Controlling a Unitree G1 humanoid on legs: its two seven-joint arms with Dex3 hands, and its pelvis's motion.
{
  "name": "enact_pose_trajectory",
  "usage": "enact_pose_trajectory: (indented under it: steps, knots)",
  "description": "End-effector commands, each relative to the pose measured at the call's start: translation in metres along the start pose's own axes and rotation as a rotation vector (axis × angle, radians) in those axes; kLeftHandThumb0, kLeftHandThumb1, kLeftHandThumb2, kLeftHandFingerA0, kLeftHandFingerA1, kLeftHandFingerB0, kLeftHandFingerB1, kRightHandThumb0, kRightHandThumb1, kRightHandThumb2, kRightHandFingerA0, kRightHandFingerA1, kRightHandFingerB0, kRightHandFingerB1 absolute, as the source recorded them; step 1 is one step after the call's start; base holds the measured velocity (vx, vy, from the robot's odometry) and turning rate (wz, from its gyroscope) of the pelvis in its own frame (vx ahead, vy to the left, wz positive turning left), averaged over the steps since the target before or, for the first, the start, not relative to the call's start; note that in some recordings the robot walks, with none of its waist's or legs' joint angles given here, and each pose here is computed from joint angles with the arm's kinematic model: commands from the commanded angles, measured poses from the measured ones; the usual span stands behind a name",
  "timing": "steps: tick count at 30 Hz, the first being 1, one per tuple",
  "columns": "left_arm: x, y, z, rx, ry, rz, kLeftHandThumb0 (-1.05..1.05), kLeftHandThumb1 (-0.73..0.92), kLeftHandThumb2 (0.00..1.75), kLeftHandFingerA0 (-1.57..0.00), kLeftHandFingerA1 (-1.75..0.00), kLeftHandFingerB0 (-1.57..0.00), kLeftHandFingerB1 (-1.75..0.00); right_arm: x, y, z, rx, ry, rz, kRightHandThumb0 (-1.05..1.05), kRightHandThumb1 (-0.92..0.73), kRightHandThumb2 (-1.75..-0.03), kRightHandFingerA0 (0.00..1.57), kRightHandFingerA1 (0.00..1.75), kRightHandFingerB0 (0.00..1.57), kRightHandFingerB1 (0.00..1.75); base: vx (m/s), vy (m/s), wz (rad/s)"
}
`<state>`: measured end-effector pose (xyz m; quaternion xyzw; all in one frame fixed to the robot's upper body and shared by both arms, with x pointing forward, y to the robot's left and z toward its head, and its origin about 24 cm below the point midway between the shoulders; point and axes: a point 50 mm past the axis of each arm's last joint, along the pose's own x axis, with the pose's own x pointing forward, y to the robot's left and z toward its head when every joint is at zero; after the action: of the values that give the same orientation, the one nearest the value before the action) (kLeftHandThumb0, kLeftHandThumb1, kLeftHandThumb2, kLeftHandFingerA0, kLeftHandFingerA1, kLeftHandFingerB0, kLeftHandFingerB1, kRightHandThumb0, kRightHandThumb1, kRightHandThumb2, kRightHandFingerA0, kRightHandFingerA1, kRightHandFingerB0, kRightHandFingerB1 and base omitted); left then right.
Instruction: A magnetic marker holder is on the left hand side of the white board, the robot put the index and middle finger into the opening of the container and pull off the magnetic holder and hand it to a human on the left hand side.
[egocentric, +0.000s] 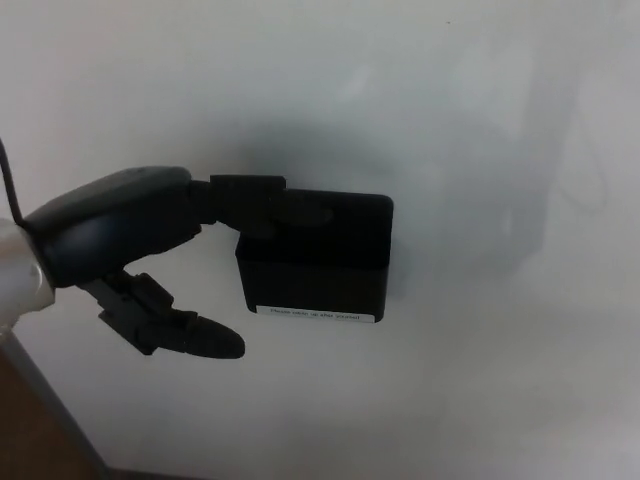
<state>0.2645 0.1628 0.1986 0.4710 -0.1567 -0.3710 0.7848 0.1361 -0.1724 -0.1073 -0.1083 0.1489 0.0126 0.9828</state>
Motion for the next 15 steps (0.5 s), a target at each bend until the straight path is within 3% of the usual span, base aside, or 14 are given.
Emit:
enact_pose_trajectory:
  steps: [1, 5, 6, 7, 8, 9, 10, 11, 12, 13, 15]
  knots:
    - [0.010, 0.008, -0.010, 0.024, 0.081, -0.001, -0.72, 0.42, 0.76, -0.31, -0.46, -0.25, -0.39, -0.001, -0.007, 0.000, -0.011, -0.013, -0.017, -0.51, -0.67, -0.63, 0.76, 0.50, 0.62, 0.45, 0.00, 0.000, 0.00]
    - [0.016, 0.011, -0.012, 0.029, 0.079, 0.010, -0.73, 0.42, 0.76, -0.32, -0.46, -0.25, -0.39, -0.003, -0.007, -0.001, -0.019, -0.015, -0.014, -0.50, -0.67, -0.63, 0.76, 0.50, 0.62, 0.45, 0.00, 0.000, 0.00]
    - [0.017, 0.012, -0.012, 0.031, 0.080, 0.011, -0.62, 0.38, 0.84, -0.37, -0.54, -0.15, -0.40, -0.003, -0.006, -0.001, -0.018, -0.016, -0.014, -0.45, -0.57, -0.97, 0.71, 0.68, 0.52, 0.59, 0.00, 0.000, 0.00]
    - [0.018, 0.012, -0.013, 0.033, 0.082, 0.010, -0.62, 0.38, 0.84, -0.37, -0.54, -0.15, -0.40, -0.003, -0.006, -0.001, -0.016, -0.016, -0.013, -0.45, -0.57, -0.97, 0.71, 0.68, 0.52, 0.59, 0.00, 0.000, 0.00]
    - [0.020, 0.012, -0.013, 0.038, 0.085, 0.008, -0.63, 0.38, 0.84, -0.37, -0.54, -0.15, -0.40, -0.004, -0.006, -0.001, -0.014, -0.015, -0.015, -0.50, -0.67, -0.63, 0.76, 0.51, 0.62, 0.45, 0.00, 0.000, 0.00]
    - [0.021, 0.011, -0.013, 0.038, 0.089, 0.006, -0.73, 0.42, 0.76, -0.31, -0.45, -0.26, -0.39, -0.004, -0.006, -0.002, -0.009, -0.013, -0.015, -0.44, -0.56, -0.97, 0.71, 0.68, 0.52, 0.60, 0.00, 0.000, 0.00]
    - [0.023, 0.011, -0.014, 0.037, 0.094, 0.003, -0.73, 0.42, 0.76, -0.31, -0.45, -0.26, -0.39, -0.005, -0.006, -0.002, -0.004, -0.010, -0.014, -0.44, -0.56, -0.97, 0.71, 0.68, 0.52, 0.60, 0.00, 0.000, 0.00]
    - [0.024, 0.010, -0.014, 0.041, 0.096, 0.003, -0.61, 0.37, 0.84, -0.35, -0.53, -0.15, -0.40, -0.005, -0.006, -0.002, -0.005, -0.011, -0.012, -0.43, -0.56, -0.97, 0.71, 0.68, 0.52, 0.60, 0.00, 0.000, 0.00]
    - [0.024, 0.010, -0.014, 0.044, 0.097, 0.002, -0.61, 0.37, 0.84, -0.35, -0.53, -0.15, -0.40, -0.005, -0.006, -0.002, -0.007, -0.012, -0.011, -0.43, -0.56, -0.97, 0.71, 0.68, 0.52, 0.60, 0.00, 0.000, 0.00]
    - [0.025, 0.009, -0.015, 0.046, 0.098, 0.000, -0.75, 0.43, 0.77, -0.30, -0.44, -0.26, -0.39, -0.005, -0.006, -0.002, -0.010, -0.011, -0.011, -0.44, -0.57, -0.97, 0.71, 0.68, 0.52, 0.60, 0.00, 0.000, 0.00]
    - [0.026, 0.009, -0.015, 0.046, 0.098, -0.001, -0.75, 0.43, 0.77, -0.30, -0.44, -0.26, -0.39, -0.005, -0.006, -0.002, -0.010, -0.010, -0.012, -0.44, -0.57, -0.97, 0.71, 0.68, 0.52, 0.60, 0.00, 0.000, 0.00]
